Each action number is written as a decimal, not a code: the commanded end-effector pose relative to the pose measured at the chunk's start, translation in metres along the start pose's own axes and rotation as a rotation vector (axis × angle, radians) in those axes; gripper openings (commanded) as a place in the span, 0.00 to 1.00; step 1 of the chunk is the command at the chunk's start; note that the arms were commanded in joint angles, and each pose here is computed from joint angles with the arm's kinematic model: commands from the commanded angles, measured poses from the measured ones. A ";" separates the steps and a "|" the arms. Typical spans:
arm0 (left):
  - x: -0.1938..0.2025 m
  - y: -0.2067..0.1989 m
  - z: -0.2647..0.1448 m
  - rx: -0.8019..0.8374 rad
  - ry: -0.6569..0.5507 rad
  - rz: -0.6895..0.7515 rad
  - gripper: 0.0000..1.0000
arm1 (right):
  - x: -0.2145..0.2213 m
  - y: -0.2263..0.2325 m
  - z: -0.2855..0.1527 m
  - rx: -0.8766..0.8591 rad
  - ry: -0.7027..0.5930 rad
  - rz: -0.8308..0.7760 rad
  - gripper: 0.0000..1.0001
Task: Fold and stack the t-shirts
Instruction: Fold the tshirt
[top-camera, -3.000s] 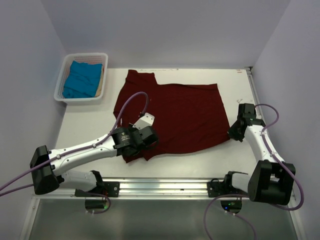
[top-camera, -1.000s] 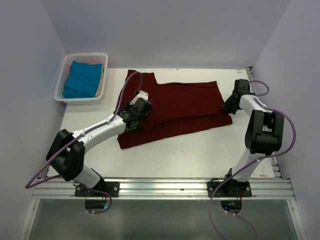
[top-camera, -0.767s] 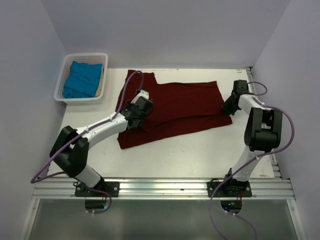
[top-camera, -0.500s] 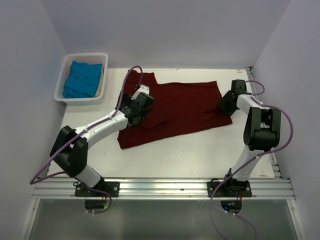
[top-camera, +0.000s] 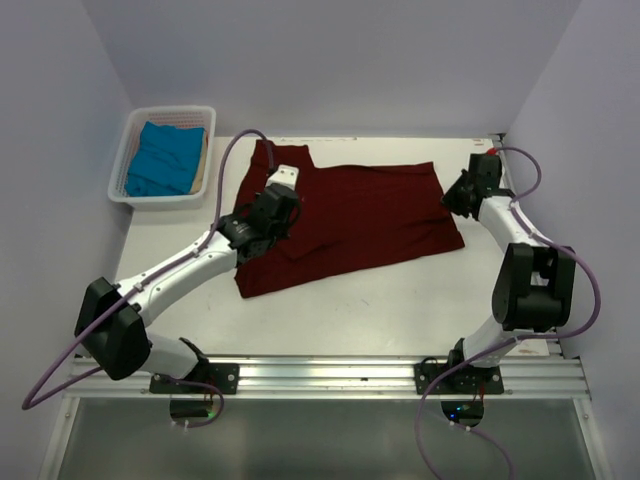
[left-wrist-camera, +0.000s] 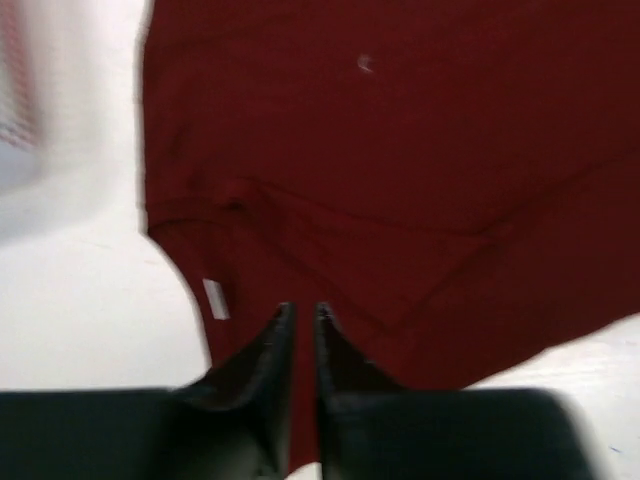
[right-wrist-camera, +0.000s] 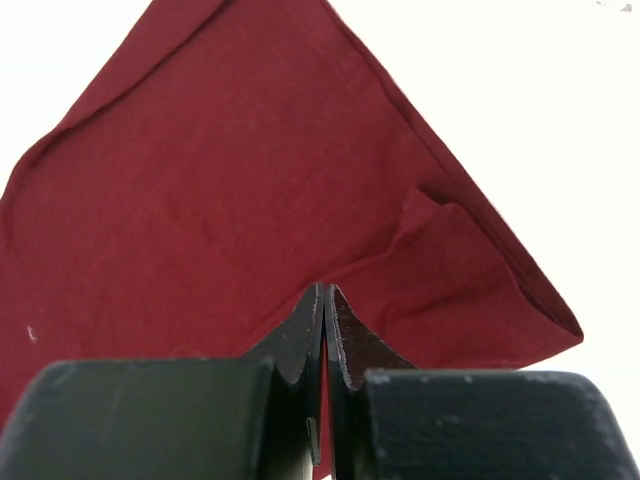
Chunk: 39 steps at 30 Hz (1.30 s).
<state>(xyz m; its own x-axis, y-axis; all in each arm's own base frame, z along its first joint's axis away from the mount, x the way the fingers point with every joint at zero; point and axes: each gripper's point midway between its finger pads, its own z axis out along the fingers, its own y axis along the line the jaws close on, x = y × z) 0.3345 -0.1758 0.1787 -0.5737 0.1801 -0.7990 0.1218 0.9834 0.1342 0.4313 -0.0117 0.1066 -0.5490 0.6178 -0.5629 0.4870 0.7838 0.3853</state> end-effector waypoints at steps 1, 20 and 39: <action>0.033 -0.044 0.009 0.184 0.093 -0.056 0.05 | 0.003 0.000 -0.007 0.003 -0.007 -0.026 0.00; 0.131 -0.062 0.063 0.143 0.295 -0.091 0.00 | 0.091 -0.078 0.022 0.291 0.248 -0.094 0.00; 0.205 -0.017 0.020 0.015 0.535 -0.102 0.00 | 0.145 -0.152 -0.033 0.560 0.373 -0.173 0.00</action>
<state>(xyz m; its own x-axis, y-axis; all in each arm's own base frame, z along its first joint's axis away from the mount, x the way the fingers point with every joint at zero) 0.2739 -0.1970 0.0147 -0.8384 0.0508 -0.5426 0.0918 0.9946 -0.0488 0.3229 -0.0264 0.0137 -0.7230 0.5594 -0.4053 0.6039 0.7968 0.0225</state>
